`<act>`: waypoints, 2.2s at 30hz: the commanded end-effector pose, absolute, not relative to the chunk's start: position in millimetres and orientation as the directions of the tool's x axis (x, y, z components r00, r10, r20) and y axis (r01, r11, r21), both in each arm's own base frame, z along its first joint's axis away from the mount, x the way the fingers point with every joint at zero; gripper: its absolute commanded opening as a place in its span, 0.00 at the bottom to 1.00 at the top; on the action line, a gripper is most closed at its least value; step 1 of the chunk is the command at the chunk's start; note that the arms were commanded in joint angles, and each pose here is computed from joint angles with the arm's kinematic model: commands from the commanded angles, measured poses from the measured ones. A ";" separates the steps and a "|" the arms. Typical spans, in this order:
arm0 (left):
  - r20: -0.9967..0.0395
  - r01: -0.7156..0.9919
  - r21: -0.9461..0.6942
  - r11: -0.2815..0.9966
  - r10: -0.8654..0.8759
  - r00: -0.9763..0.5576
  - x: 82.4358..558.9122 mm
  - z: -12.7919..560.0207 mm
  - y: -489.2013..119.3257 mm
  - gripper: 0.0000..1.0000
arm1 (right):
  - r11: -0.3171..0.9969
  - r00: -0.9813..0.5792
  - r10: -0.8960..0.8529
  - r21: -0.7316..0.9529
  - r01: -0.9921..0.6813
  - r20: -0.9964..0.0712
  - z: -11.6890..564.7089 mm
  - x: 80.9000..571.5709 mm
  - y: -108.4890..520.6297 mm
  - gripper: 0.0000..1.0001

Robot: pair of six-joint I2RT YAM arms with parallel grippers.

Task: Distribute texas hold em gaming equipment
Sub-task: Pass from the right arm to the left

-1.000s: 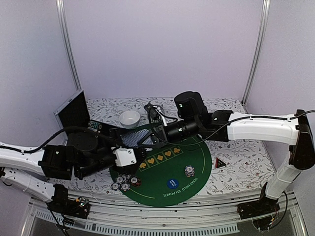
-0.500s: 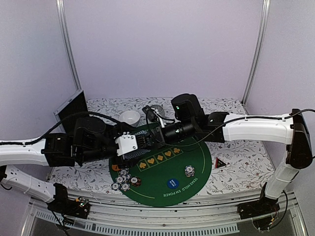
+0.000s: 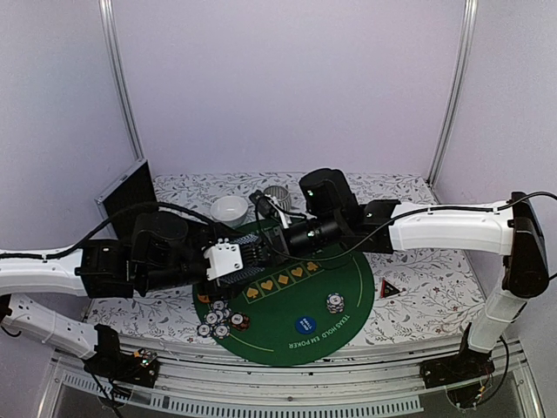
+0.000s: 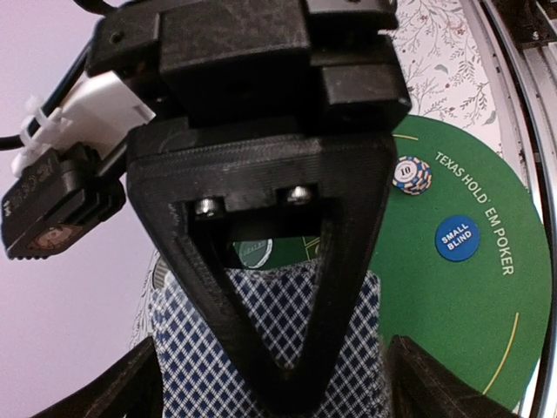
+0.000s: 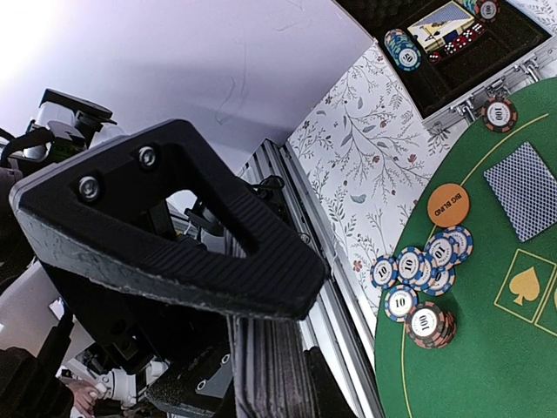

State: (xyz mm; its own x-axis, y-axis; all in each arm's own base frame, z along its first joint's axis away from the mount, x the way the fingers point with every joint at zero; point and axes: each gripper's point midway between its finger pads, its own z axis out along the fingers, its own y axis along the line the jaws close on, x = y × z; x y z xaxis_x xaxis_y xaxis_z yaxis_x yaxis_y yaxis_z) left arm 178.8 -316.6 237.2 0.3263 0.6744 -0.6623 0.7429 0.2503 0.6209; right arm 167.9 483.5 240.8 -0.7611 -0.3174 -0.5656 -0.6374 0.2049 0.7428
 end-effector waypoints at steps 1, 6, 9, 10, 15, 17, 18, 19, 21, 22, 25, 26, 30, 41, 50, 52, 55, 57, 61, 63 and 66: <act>-0.669 0.729 0.627 0.274 0.668 0.325 184.1 238.7 -311.9 0.88 | 0.151 -0.755 -0.320 0.755 -0.638 -0.573 255.3 162.1 490.2 0.03; -0.665 0.731 0.628 0.266 0.672 0.327 183.0 233.3 -310.1 0.92 | 0.150 -0.753 -0.318 0.754 -0.639 -0.576 256.1 162.4 490.8 0.03; -0.662 0.734 0.627 0.261 0.675 0.326 182.2 231.1 -309.6 0.97 | 0.152 -0.754 -0.320 0.755 -0.638 -0.573 254.6 162.2 490.6 0.03; -0.661 0.734 0.627 0.260 0.676 0.325 182.6 230.7 -309.8 0.97 | 0.150 -0.754 -0.320 0.755 -0.638 -0.573 255.6 161.9 490.3 0.03; -0.648 0.725 0.635 0.267 0.695 0.311 187.5 225.8 -309.8 0.88 | 0.143 -0.752 -0.322 0.756 -0.639 -0.575 257.3 160.4 489.5 0.03; -0.651 0.715 0.639 0.283 0.695 0.306 190.2 228.1 -309.5 0.83 | 0.140 -0.752 -0.323 0.757 -0.638 -0.574 258.2 159.8 489.2 0.03; -0.654 0.711 0.640 0.291 0.693 0.305 191.4 230.5 -309.1 0.80 | 0.140 -0.752 -0.324 0.757 -0.639 -0.574 257.7 159.7 489.1 0.03; -0.657 0.708 0.640 0.298 0.690 0.304 192.1 232.3 -308.5 0.78 | 0.140 -0.751 -0.324 0.757 -0.639 -0.575 257.7 159.7 489.2 0.03; -0.667 0.711 0.633 0.306 0.681 0.301 192.1 234.5 -307.8 0.75 | 0.145 -0.753 -0.324 0.756 -0.638 -0.573 256.3 160.0 488.9 0.04; -0.673 0.714 0.629 0.308 0.676 0.300 191.3 235.4 -308.0 0.73 | 0.147 -0.753 -0.323 0.756 -0.638 -0.573 256.0 160.4 488.8 0.05; -0.692 0.731 0.609 0.308 0.657 0.300 187.7 237.8 -309.4 0.70 | 0.156 -0.753 -0.323 0.753 -0.639 -0.573 253.8 161.6 489.1 0.12; -0.696 0.733 0.606 0.309 0.652 0.300 187.3 239.0 -309.1 0.69 | 0.159 -0.754 -0.324 0.752 -0.639 -0.572 252.5 162.1 489.3 0.15; -0.705 0.739 0.598 0.310 0.641 0.302 185.3 241.1 -308.0 0.66 | 0.172 -0.753 -0.323 0.747 -0.642 -0.573 249.6 164.5 489.1 0.22; -0.722 0.781 0.564 0.268 0.619 0.309 172.6 239.3 -308.6 0.64 | 0.192 -0.749 -0.334 0.736 -0.649 -0.573 238.8 168.4 488.8 0.34; -0.732 0.802 0.535 0.265 0.619 0.284 171.5 237.2 -306.6 0.62 | 0.250 -0.764 -0.315 0.728 -0.639 -0.563 230.3 176.9 475.6 0.41; -0.733 0.802 0.533 0.269 0.621 0.278 173.0 236.7 -306.4 0.62 | 0.258 -0.766 -0.318 0.727 -0.636 -0.558 229.0 175.8 473.0 0.42; -0.730 0.801 0.531 0.277 0.629 0.267 176.3 234.4 -306.1 0.61 | 0.273 -0.768 -0.321 0.722 -0.636 -0.555 227.2 176.0 469.5 0.43; -0.727 0.802 0.530 0.277 0.636 0.260 177.6 231.5 -306.0 0.61 | 0.281 -0.768 -0.316 0.718 -0.636 -0.557 227.4 177.4 466.4 0.43; -0.733 0.803 0.525 0.281 0.629 0.259 178.0 233.5 -306.0 0.60 | 0.308 -0.773 -0.307 0.710 -0.633 -0.556 227.6 181.9 459.3 0.43; -0.735 0.802 0.525 0.285 0.628 0.258 178.7 233.7 -305.0 0.60 | 0.314 -0.772 -0.304 0.707 -0.634 -0.558 229.1 182.9 456.3 0.43; -0.736 0.802 0.523 0.289 0.628 0.254 179.7 233.0 -304.1 0.60 | 0.319 -0.770 -0.302 0.701 -0.637 -0.562 231.5 183.4 453.6 0.43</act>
